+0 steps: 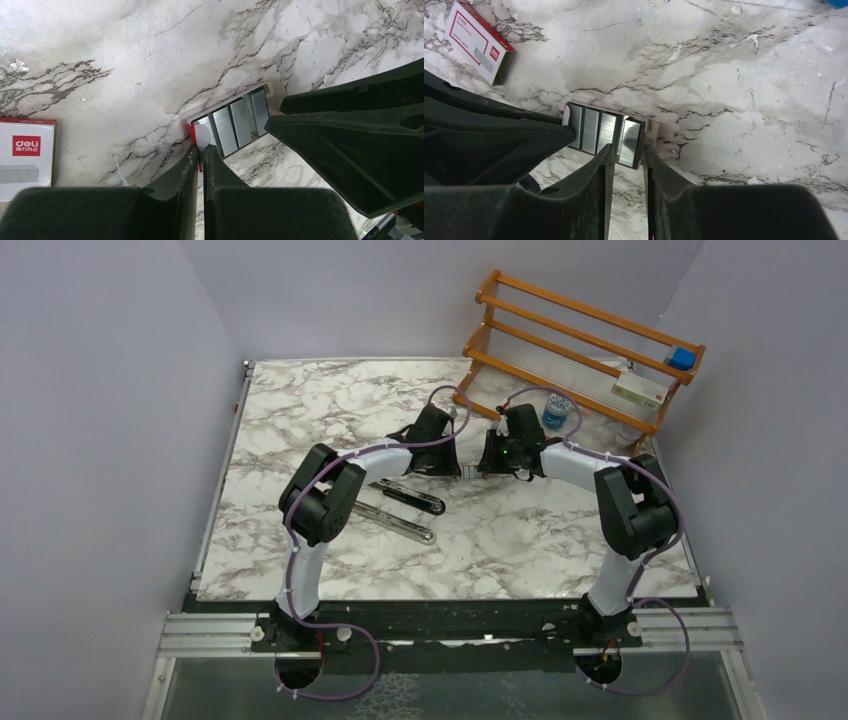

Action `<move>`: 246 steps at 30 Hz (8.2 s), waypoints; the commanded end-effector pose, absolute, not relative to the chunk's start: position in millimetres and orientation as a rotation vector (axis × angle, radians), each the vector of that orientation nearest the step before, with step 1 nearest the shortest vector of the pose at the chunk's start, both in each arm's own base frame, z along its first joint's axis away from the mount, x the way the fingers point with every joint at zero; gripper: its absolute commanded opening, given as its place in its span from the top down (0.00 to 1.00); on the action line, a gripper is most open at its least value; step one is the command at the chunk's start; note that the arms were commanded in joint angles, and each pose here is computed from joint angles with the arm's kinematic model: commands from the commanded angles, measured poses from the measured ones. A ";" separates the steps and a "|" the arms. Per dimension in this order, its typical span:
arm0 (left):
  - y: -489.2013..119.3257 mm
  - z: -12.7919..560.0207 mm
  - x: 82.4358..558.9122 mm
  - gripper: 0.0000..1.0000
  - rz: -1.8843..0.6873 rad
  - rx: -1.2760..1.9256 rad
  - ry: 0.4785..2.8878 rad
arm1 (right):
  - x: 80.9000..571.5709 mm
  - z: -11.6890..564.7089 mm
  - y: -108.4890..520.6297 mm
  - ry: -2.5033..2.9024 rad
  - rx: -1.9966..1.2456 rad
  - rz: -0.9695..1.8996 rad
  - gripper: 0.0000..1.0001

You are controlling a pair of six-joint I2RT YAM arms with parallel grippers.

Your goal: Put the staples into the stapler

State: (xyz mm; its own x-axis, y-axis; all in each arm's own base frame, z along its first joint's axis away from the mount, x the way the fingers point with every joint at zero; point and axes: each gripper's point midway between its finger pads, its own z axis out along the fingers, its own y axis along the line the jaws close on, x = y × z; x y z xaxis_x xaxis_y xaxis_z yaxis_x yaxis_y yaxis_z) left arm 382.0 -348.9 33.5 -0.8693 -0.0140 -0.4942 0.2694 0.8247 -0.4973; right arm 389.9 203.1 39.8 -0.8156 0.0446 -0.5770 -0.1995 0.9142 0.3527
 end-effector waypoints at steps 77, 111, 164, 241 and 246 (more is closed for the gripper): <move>-349.2 26.6 377.6 1.00 -0.783 0.196 2.557 | 401.7 65.4 202.9 2.481 -0.218 0.402 0.82; -344.7 80.2 395.0 0.74 -0.760 0.226 2.430 | 363.7 76.2 205.1 2.485 -0.260 0.524 0.82; -264.2 139.9 442.1 0.63 -0.508 0.173 2.287 | 347.6 48.7 231.0 2.484 -0.397 0.432 0.56; -264.2 125.8 444.1 0.67 -0.526 0.162 2.324 | 317.9 73.1 209.6 2.519 -0.495 0.287 0.87; -264.0 125.2 444.6 0.67 -0.527 0.159 2.325 | 286.8 69.2 204.8 2.553 -0.519 0.237 0.87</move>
State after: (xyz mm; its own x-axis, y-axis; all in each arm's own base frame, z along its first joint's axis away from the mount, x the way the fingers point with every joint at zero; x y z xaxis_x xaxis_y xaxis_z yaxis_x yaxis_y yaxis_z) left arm 443.0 -263.4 123.9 -0.7242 -0.0360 -0.6886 0.2566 0.9128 -0.3176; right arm 313.4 218.5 78.2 -0.7689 -0.2725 -0.5784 -0.4170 0.8995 0.1306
